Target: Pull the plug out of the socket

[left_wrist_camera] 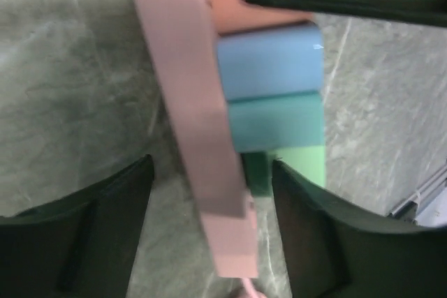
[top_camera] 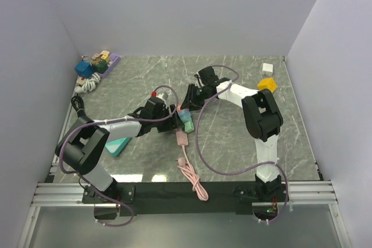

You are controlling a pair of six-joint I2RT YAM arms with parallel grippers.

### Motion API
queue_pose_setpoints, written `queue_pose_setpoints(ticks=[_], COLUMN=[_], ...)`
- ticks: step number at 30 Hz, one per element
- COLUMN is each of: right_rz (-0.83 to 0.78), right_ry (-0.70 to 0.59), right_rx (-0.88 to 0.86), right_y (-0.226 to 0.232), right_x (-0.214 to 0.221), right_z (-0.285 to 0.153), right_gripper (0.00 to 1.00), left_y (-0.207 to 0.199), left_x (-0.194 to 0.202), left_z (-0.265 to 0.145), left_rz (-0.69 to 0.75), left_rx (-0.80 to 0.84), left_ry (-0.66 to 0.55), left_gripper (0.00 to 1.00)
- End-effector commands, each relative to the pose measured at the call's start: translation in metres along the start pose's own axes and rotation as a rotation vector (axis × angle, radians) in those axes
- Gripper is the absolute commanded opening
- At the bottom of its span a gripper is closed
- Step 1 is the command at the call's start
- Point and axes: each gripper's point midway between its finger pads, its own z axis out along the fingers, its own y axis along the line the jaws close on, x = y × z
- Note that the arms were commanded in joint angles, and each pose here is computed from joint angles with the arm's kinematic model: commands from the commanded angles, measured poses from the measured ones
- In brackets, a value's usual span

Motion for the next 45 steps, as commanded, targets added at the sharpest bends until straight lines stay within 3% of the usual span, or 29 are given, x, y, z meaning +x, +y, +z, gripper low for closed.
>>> queue_pose_setpoints(ticks=[1,5,7,11,15,21,29,37,42,45], right_rz=[0.033,0.051,0.048,0.068,0.095,0.03,0.067,0.159,0.104,0.097], right_ry=[0.037,0.042,0.055,0.045,-0.009,0.063,0.031,-0.205,-0.156,-0.226], right_rx=[-0.042,-0.068,-0.081,-0.084,-0.096,-0.146,-0.118,-0.08,-0.104,-0.027], right_y=[0.014,0.013,0.014,0.009,-0.01,-0.004,-0.03,0.004,0.027,0.011], right_x=[0.011,0.007,0.008,0.001,-0.023,-0.022,-0.042,-0.021,0.008,-0.011], right_z=[-0.02,-0.026,-0.028,-0.036,-0.063,-0.094,-0.124,-0.103,-0.084,-0.105], right_gripper=[0.0,0.0,0.0,0.0,0.0,0.0,0.0,0.0,0.0,0.0], left_y=[0.008,0.012,0.014,0.025,0.04,0.059,0.064,0.041,0.019,0.009], left_x=[0.001,0.008,0.01,0.012,0.016,0.03,0.039,0.02,0.001,-0.01], left_z=[0.01,0.011,0.012,0.015,0.014,0.013,0.015,0.019,0.017,0.014], left_rz=[0.064,0.064,0.06,0.048,0.033,0.004,-0.014,-0.02,-0.021,-0.017], left_rx=[-0.023,-0.014,-0.02,-0.091,-0.157,-0.214,-0.238,-0.201,-0.17,-0.158], left_ry=[-0.001,0.007,0.013,0.015,0.014,0.033,0.061,0.032,0.0,-0.02], left_gripper=[0.68,0.43,0.37,0.01,0.01,0.01,0.01,0.01,0.01,0.0])
